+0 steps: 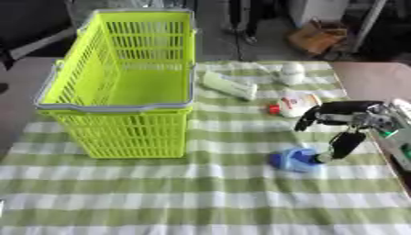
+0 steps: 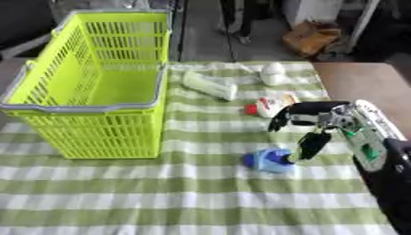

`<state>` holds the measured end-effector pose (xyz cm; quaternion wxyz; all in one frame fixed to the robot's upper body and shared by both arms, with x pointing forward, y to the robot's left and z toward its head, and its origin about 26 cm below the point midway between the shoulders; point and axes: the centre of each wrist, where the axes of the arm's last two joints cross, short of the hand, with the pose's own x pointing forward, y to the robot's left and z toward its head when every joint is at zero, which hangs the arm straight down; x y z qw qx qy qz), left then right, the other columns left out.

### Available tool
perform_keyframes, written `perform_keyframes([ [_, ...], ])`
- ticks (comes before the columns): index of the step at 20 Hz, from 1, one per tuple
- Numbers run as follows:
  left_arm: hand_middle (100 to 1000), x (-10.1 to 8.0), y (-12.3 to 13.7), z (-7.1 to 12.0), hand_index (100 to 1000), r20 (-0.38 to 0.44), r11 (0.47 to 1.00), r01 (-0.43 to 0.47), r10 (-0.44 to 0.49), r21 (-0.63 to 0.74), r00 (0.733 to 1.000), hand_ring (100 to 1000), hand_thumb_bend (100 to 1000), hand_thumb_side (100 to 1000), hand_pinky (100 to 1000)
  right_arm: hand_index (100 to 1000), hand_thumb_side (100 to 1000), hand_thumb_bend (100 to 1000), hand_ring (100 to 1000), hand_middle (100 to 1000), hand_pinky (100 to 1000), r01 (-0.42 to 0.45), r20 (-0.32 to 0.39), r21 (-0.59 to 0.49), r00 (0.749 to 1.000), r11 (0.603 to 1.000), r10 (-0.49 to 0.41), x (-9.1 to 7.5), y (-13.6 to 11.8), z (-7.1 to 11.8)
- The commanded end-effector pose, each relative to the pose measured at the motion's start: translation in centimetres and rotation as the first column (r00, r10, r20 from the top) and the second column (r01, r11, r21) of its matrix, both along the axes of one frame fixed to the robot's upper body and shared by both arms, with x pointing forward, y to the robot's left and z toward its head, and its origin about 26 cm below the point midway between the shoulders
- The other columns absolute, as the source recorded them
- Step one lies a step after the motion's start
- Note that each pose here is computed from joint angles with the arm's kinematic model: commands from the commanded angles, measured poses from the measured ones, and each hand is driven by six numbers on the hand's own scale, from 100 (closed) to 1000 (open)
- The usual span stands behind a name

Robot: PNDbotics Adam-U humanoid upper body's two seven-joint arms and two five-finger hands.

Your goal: Pick up objects on the table and place them in the box.

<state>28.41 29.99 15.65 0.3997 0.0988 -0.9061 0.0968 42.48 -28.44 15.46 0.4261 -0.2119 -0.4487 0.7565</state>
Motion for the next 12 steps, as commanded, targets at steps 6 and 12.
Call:
perform_keyframes([
  [6,782,-0.2,0.1,1.0,782,0.029,1.0,0.006,-0.007,0.03,1.0,757,301,895,690,862,285,559,879,783,851,-0.033,-0.018,-0.075,0.999,0.997,0.032,0.5,0.1,0.5],
  [12,783,-0.2,0.1,0.9,782,0.027,1.0,0.006,-0.006,0.03,1.0,757,301,896,690,861,295,555,885,787,854,-0.042,-0.039,-0.099,0.999,0.994,0.038,0.7,0.1,0.0],
])
